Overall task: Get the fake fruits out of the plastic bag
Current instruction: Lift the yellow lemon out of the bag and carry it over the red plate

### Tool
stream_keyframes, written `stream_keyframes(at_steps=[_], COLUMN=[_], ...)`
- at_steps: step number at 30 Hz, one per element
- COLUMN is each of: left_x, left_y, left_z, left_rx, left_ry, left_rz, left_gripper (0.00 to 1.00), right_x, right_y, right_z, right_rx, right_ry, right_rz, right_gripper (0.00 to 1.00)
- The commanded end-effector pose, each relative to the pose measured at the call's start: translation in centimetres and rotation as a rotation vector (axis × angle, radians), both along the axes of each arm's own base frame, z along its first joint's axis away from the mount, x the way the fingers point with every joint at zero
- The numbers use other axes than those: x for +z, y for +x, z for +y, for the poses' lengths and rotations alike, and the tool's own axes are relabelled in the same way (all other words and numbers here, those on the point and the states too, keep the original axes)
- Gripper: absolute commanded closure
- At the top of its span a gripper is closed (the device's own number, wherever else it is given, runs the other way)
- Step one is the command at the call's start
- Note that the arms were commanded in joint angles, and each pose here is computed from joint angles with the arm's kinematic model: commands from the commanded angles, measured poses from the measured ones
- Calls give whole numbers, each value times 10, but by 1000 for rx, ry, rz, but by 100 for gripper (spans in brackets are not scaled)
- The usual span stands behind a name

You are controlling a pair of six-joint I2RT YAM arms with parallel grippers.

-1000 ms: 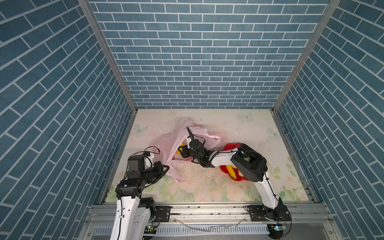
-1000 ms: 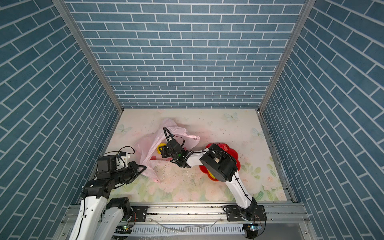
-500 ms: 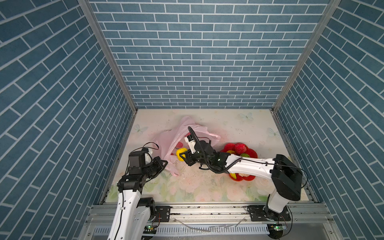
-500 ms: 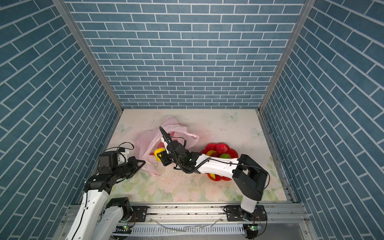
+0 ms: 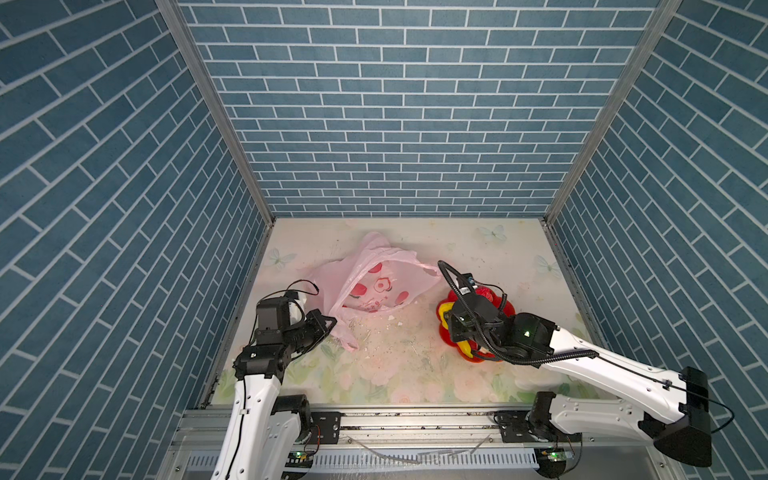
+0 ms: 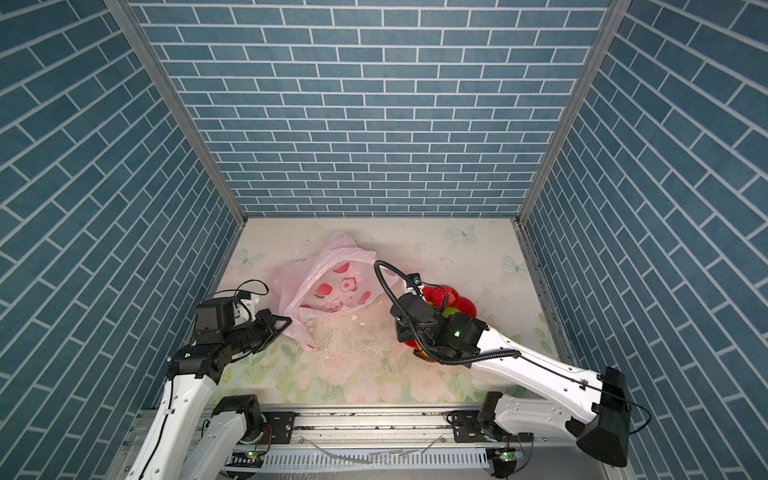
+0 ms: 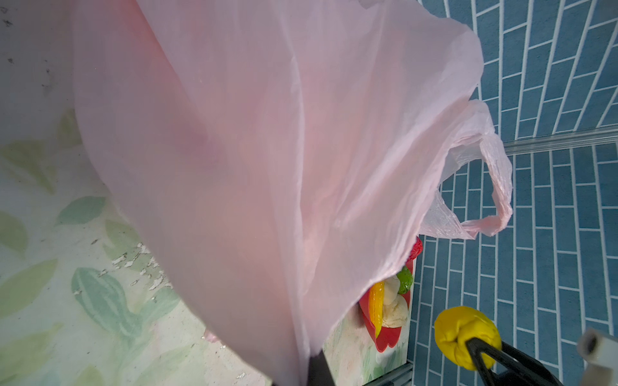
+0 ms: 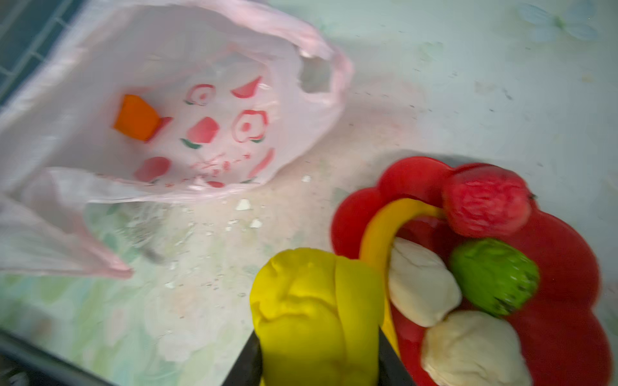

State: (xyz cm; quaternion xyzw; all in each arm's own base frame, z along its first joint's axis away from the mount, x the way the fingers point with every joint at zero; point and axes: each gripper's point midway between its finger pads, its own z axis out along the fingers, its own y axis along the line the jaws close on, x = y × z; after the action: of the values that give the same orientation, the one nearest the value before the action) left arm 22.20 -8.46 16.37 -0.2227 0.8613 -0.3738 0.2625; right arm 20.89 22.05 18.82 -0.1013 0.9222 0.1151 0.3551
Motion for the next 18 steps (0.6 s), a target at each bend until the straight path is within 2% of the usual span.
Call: stream_keyframes(at_steps=[1, 10, 18], left_x=[13, 12, 14], left_y=[2, 0, -2], left_z=[-4, -5, -5], left_rx=[-36, -40, -64], left_ry=[5, -1, 17], left_rz=[-46, -48, -34], left_gripper=[92, 92, 91], right_x=[-28, -53, -78], right_y=[10, 49, 65], right_z=[-46, -46, -40], right_rx=[-148, -153, -149], right_ry=[-98, -177, -196], right_rz=[45, 68, 100], right_gripper=[95, 92, 81])
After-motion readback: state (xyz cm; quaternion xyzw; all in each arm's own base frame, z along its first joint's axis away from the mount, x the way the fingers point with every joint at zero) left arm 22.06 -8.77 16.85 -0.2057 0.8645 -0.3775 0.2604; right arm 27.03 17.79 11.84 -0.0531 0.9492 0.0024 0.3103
